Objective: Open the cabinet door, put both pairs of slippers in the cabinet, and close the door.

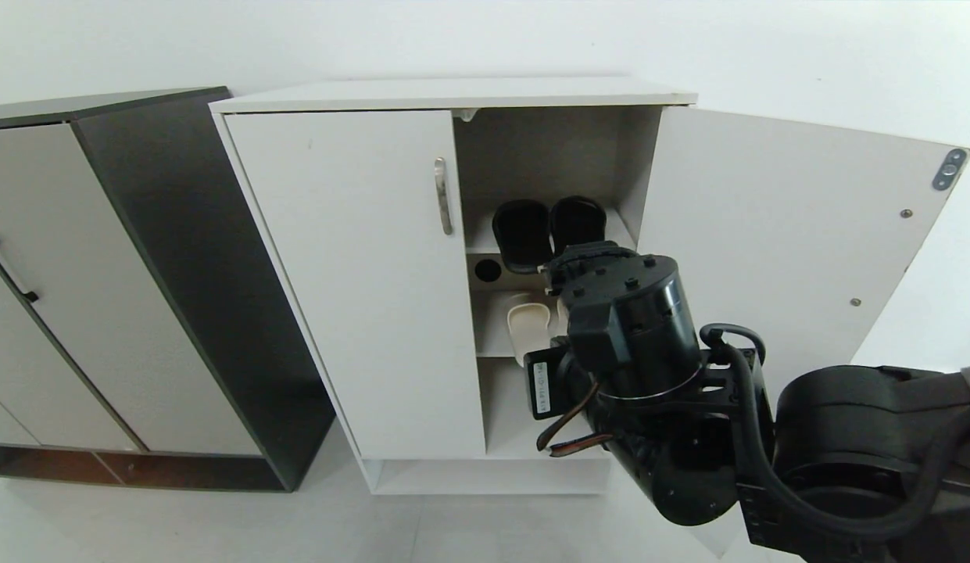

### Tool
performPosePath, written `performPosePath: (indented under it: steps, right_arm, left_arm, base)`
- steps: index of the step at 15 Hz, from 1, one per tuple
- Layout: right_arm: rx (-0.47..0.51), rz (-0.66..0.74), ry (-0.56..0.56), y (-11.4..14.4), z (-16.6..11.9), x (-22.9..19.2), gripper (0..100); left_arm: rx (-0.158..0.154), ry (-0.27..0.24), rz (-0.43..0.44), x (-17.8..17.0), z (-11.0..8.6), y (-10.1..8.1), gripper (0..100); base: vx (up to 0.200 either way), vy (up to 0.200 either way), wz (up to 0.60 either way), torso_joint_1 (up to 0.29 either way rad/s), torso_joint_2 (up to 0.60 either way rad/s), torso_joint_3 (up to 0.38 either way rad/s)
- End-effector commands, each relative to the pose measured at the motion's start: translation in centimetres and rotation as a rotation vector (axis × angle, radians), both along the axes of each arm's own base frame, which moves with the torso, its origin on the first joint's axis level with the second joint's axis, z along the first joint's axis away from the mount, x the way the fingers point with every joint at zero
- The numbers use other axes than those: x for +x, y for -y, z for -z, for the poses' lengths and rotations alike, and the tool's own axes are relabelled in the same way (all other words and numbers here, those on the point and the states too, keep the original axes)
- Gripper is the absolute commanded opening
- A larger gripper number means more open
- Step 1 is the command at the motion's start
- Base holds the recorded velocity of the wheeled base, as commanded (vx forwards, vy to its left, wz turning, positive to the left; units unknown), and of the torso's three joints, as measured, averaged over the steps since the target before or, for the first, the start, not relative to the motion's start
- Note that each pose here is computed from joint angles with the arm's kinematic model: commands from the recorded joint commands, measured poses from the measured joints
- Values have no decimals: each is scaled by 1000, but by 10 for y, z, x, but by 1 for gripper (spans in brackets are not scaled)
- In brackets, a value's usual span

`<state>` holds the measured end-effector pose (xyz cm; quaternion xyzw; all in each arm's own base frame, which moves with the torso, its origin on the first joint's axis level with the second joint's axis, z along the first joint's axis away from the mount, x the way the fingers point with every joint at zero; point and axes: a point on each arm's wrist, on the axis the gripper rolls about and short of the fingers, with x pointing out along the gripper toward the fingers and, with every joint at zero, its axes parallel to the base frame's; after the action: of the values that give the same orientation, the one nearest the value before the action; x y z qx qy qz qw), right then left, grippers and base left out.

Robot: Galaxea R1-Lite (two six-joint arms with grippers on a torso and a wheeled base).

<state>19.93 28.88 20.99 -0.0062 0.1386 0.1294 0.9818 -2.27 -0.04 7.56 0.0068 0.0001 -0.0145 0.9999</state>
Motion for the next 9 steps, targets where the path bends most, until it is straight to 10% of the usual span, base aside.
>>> performPosePath:
  steps: [1,9]
  right_arm:
    - [-10,2,-3,0,3,0,0]
    - [-24,2,-4,1,4,1,0]
  left_arm:
    - [0,0,-1,0,0,0,0]
    - [0,-1,-1,0,0,0,0]
  base:
    - [0,0,0,0,0,0]
    - [0,0,0,0,0,0]
